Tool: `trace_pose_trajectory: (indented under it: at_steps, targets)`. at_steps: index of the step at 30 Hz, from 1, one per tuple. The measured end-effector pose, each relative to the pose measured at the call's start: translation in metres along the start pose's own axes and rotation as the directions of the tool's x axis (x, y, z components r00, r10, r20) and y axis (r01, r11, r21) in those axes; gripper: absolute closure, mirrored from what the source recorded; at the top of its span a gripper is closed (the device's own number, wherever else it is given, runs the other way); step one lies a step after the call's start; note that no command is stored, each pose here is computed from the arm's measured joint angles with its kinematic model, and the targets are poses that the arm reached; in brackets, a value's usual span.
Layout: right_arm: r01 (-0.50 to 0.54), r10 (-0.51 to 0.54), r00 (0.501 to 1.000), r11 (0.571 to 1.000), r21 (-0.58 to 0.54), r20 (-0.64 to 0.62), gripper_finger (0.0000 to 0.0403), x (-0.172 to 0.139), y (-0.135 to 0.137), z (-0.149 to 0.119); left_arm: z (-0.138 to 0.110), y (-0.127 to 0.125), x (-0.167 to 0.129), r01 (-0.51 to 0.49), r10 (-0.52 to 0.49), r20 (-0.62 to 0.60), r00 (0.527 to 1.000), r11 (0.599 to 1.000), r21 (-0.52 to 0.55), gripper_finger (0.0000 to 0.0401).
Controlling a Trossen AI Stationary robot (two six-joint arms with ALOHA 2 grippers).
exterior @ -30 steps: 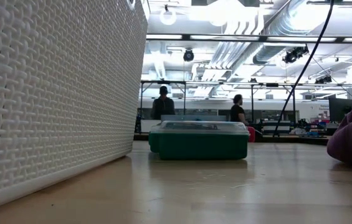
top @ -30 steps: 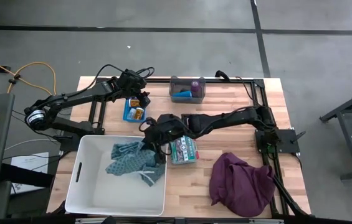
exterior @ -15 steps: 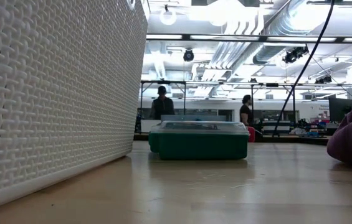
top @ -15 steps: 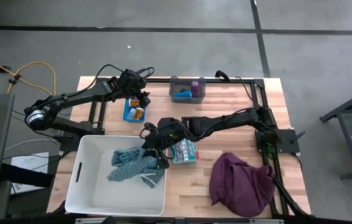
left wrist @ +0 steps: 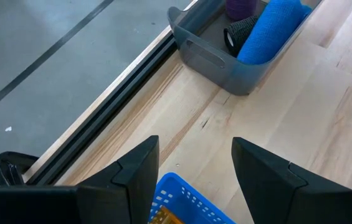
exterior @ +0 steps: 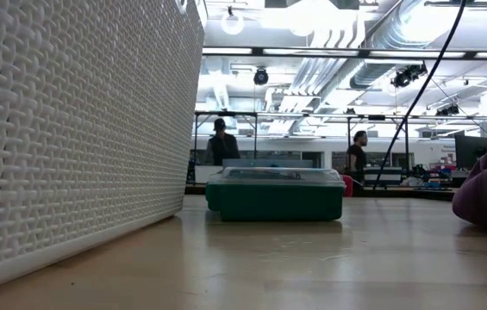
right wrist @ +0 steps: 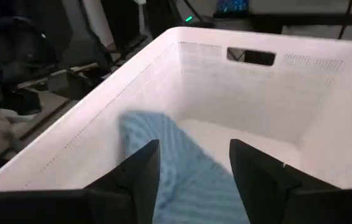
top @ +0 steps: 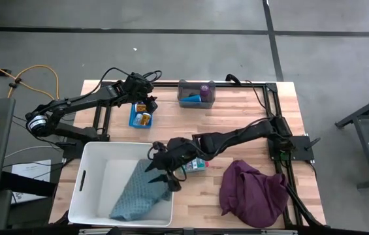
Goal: Pick & place medical supplies in basket/bin
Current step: Put the purple patient gown into the white laundry organizer
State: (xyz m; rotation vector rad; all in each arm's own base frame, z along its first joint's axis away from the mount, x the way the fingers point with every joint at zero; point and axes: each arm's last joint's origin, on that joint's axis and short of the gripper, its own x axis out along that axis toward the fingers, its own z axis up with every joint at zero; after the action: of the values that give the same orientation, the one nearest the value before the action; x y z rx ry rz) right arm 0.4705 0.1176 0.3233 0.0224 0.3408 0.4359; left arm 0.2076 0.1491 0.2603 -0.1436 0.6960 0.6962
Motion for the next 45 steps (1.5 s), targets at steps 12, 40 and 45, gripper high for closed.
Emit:
trace_pose_trajectory:
  at_steps: [12, 40, 45]
  targets:
    - [0.340, -0.334, 0.940, 0.920, -0.194, 0.062, 0.0225, -0.024, -0.025, 0.019, 0.000, 0.000, 0.000, 0.000, 0.000, 0.000, 1.000, 1.000, 0.000, 0.0207]
    - [0.719, -0.715, 0.561, 0.671, -0.183, -0.418, 0.0226, -0.162, 0.069, 0.015, 0.000, 0.000, 0.000, 0.000, 0.000, 0.005, 1.000, 1.000, 0.000, 0.0207]
    - [0.759, -0.743, 0.517, 0.627, -0.172, -0.425, 0.0226, -0.172, 0.093, 0.008, 0.000, 0.000, 0.000, 0.000, 0.000, 0.005, 1.000, 1.000, 0.000, 0.0207]
